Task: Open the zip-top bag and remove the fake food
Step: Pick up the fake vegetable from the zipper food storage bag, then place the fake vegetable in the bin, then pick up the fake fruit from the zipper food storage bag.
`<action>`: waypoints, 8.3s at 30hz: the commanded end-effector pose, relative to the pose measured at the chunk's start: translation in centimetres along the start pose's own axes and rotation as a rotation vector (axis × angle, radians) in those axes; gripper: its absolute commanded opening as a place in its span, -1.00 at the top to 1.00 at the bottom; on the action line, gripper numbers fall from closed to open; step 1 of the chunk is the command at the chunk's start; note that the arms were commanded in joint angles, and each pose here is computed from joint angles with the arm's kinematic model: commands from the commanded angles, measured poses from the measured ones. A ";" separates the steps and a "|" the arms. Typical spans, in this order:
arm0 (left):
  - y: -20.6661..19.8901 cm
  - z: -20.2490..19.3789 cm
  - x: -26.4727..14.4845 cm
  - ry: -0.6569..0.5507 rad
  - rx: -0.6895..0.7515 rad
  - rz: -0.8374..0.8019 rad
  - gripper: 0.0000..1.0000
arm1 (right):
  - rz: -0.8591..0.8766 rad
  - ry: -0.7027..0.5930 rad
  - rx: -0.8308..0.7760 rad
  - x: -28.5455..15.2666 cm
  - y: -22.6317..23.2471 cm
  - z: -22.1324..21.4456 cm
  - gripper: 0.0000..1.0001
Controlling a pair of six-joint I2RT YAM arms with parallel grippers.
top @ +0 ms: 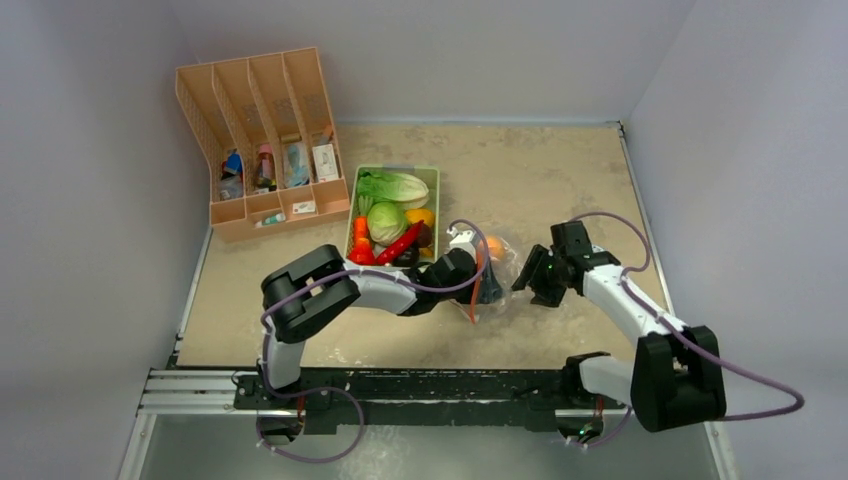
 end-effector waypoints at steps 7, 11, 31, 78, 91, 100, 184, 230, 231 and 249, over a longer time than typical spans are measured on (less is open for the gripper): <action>-0.3 1.1 -1.4 -0.044 0.032 0.037 -0.05 | 0.107 -0.003 0.030 -3.0 1.2 -2.3 -0.25; -0.3 1.1 -1.8 -0.045 0.035 0.048 -0.05 | 0.172 0.080 -0.010 -1.5 1.5 -4.0 -0.22; 3.0 0.7 -1.6 -0.023 0.146 0.249 -0.12 | 0.075 0.026 0.046 1.8 1.2 -2.0 -0.20; 6.9 0.5 -2.6 -0.057 0.355 0.521 -0.12 | -0.034 0.042 0.049 2.4 1.2 -1.9 -0.20; 3.4 3.2 -5.8 -0.192 0.336 0.450 0.32 | -0.033 0.041 0.049 2.5 1.3 -1.8 -0.21; 1.2 3.6 -6.7 -0.215 0.297 0.334 0.43 | -0.047 0.035 0.047 2.3 1.1 -1.7 -0.20; -5.2 4.4 -15.3 -0.195 0.146 0.078 0.25 | -0.027 -0.065 0.049 1.1 2.4 1.1 -0.24; 1.3 4.2 -3.4 -0.420 0.014 0.049 0.09 | 0.118 -0.219 -0.211 0.5 8.7 12.1 -0.08; 1.6 4.1 -3.0 -0.409 0.015 0.052 0.09 | 0.094 -0.193 -0.207 1.1 8.2 11.5 -0.07; 4.5 2.9 -2.6 -0.396 0.064 -0.139 -0.16 | -0.028 -0.086 -0.226 3.2 4.5 7.0 -0.05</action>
Point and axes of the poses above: each gripper's point midway between its finger pads, its own x axis out along the fingers, its own y axis along the line the jaws close on, z = x × y, the point moved 4 cm from there along -x, back along the fingers, and after that the axes turned 15 degrees about -x, right-handed, at the moved point
